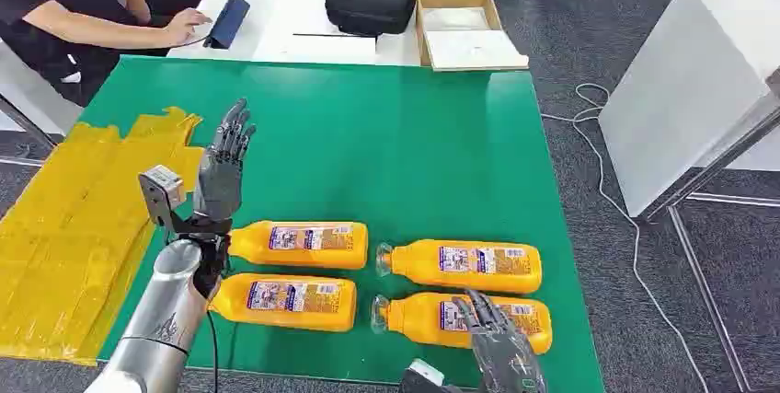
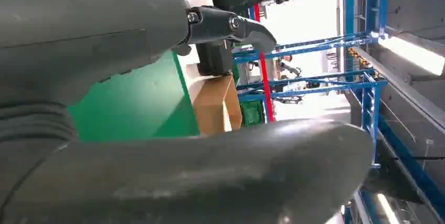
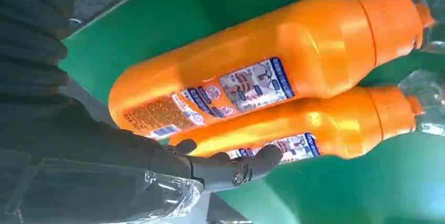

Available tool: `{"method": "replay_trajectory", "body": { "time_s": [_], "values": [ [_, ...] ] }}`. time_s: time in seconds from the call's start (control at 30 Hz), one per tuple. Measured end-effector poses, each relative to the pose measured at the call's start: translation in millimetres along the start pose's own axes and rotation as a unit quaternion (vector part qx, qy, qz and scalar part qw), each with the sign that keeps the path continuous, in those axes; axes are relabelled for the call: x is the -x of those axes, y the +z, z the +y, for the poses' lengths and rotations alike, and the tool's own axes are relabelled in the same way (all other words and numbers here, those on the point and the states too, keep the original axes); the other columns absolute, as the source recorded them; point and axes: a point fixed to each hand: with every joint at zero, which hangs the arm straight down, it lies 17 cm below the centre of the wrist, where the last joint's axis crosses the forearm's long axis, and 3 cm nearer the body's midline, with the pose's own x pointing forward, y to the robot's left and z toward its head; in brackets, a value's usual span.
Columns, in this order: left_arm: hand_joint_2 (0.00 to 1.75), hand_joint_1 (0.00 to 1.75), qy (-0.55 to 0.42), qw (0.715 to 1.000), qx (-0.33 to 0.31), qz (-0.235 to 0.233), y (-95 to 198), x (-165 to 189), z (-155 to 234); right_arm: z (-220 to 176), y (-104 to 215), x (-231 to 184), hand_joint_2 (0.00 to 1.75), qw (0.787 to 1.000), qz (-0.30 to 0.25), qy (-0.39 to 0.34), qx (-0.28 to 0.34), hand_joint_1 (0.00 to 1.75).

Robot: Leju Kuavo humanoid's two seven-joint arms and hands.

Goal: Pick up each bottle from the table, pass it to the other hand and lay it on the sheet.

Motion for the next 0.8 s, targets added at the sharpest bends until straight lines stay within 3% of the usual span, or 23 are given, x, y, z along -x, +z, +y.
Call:
{"method": "replay_trajectory", "body": {
  "time_s": [0.3,0.8],
  "values": [
    [0.00,0.00,-0.003,1.000,-0.001,0.001,0.5,0.4,2.1,3.7,-0.1,10.0,1.75,1.000,0.000,-0.014,-0.007,0.00],
    [0.00,0.00,-0.008,1.000,-0.002,0.004,7.4,5.3,8.8,6.4,-19.3,62.4,1.75,0.999,0.035,-0.031,-0.012,0.00]
  ]
}}
